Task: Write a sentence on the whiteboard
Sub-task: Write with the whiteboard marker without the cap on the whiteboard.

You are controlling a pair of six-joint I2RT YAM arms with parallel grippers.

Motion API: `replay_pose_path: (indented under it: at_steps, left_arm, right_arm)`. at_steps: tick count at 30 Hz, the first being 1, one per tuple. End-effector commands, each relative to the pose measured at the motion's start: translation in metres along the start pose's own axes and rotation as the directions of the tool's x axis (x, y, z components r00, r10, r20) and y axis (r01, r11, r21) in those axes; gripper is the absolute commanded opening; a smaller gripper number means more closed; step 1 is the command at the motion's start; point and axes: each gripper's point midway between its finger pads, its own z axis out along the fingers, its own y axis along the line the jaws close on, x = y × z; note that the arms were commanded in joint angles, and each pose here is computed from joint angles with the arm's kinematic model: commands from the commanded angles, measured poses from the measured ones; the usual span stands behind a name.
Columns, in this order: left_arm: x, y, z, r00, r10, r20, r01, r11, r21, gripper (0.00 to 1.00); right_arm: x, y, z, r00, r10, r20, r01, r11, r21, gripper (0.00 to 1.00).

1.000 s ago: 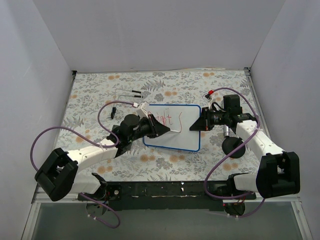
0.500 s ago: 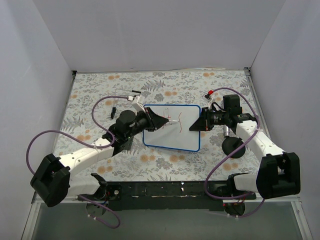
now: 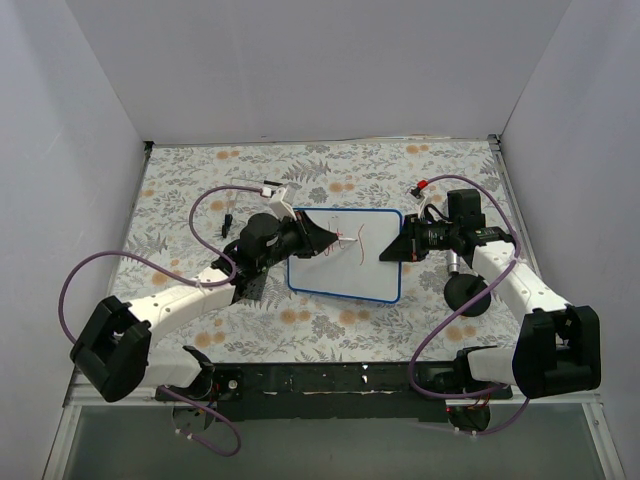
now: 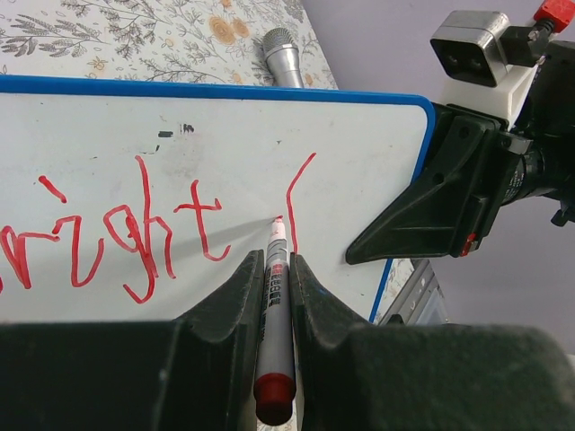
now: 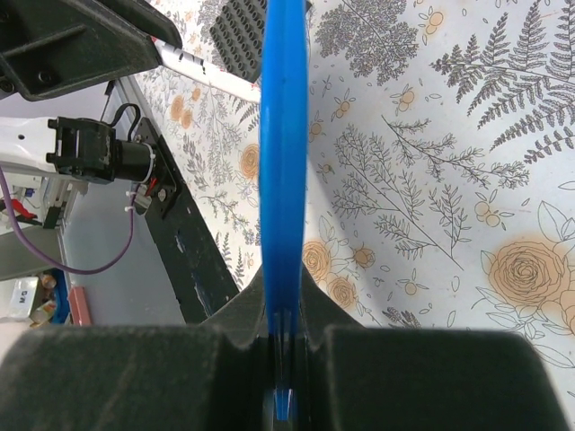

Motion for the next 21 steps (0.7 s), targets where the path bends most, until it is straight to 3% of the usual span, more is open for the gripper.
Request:
replay_pose_path:
  at_steps: [1, 14, 21]
  left_arm:
    - [-0.009, -0.005, 0.005, 1.0, 0.018, 0.012, -0.018, 1.0, 0.011, 0.0]
    - [-0.01, -0.023, 0.016, 1.0, -0.02, -0.007, 0.02, 0.995, 0.096, 0.0]
    - [-0.036, -0.041, -0.009, 0.996, -0.01, 0.084, 0.0, 0.993, 0.121, 0.0]
  right_arm:
    - [-0.013, 0.017, -0.004, 0.995, -0.087, 0.043, 0.089, 0.994, -0.058, 0.01]
    - [-0.013, 0.017, -0.004, 0.995, -0.088, 0.044, 0.09, 0.994, -0.058, 0.01]
    - [-0.013, 0.017, -0.006, 0.995, -0.087, 0.049, 0.09, 0.994, -0.055, 0.01]
